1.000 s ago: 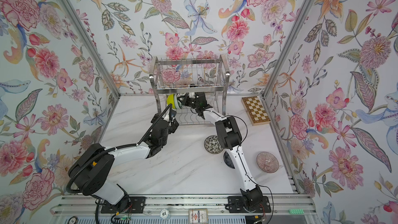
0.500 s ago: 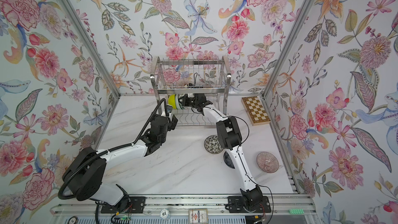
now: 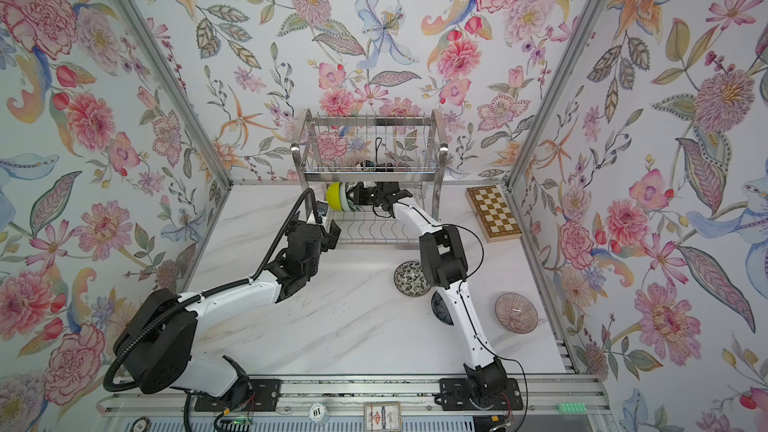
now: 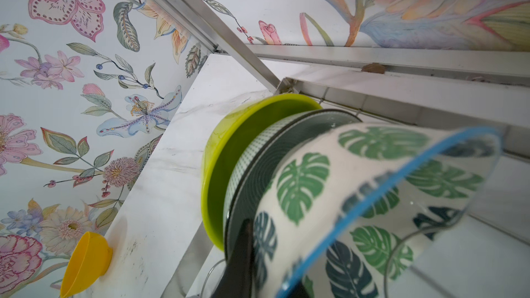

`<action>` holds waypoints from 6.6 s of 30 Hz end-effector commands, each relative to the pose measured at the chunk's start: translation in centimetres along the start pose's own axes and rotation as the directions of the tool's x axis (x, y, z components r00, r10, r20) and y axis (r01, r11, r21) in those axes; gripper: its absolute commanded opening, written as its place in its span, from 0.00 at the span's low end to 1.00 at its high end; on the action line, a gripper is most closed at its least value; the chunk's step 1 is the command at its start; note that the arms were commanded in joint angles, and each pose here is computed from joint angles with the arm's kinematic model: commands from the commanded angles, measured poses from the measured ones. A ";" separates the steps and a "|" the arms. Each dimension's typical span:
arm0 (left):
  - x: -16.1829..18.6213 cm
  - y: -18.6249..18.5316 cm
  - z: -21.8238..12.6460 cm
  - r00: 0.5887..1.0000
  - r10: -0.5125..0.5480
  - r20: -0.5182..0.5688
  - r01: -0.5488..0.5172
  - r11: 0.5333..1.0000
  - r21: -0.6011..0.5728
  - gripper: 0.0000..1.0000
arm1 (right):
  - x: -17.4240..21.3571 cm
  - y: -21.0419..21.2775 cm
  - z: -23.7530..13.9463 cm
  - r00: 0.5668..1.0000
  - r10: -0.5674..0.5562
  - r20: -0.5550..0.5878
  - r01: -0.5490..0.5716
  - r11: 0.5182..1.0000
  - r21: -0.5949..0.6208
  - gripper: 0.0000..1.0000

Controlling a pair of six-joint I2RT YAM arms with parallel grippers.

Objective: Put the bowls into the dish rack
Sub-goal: 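Press the leaf-patterned bowl against the pale green bowl with the right gripper, then open the right gripper and release the leaf-patterned bowl in the rack, then pull the right gripper back out of the rack while the left gripper withdraws, then move the left gripper toward the yellow bowl on the table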

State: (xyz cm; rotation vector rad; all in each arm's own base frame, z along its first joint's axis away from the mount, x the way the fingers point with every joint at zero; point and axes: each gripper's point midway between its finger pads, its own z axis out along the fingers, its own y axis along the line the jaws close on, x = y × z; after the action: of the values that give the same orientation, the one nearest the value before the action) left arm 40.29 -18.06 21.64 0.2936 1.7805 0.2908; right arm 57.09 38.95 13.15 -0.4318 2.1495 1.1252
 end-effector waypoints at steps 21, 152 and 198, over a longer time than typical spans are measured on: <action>0.9 0.8 -1.4 1.000 -0.022 -0.014 0.022 0.999 -0.023 0.99 | -0.9 -1.6 -1.9 0.999 0.036 0.018 -0.038 0.996 0.080 0.26; 3.6 -1.5 -9.8 0.864 -0.502 -0.030 0.489 0.825 0.284 0.99 | 5.2 -5.6 -28.8 0.933 -0.328 0.145 0.141 0.707 0.693 0.28; 7.2 6.0 -9.6 0.841 -0.446 -0.307 0.412 0.895 -0.173 0.99 | 6.9 -0.8 -29.9 0.961 -0.161 0.224 -0.008 0.796 0.605 0.99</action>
State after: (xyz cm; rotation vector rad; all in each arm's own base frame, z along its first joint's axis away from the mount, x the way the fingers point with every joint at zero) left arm 30.72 -14.22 18.58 -0.1413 2.0672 -0.0806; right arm 41.50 13.93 20.33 -0.1219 2.0611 0.3142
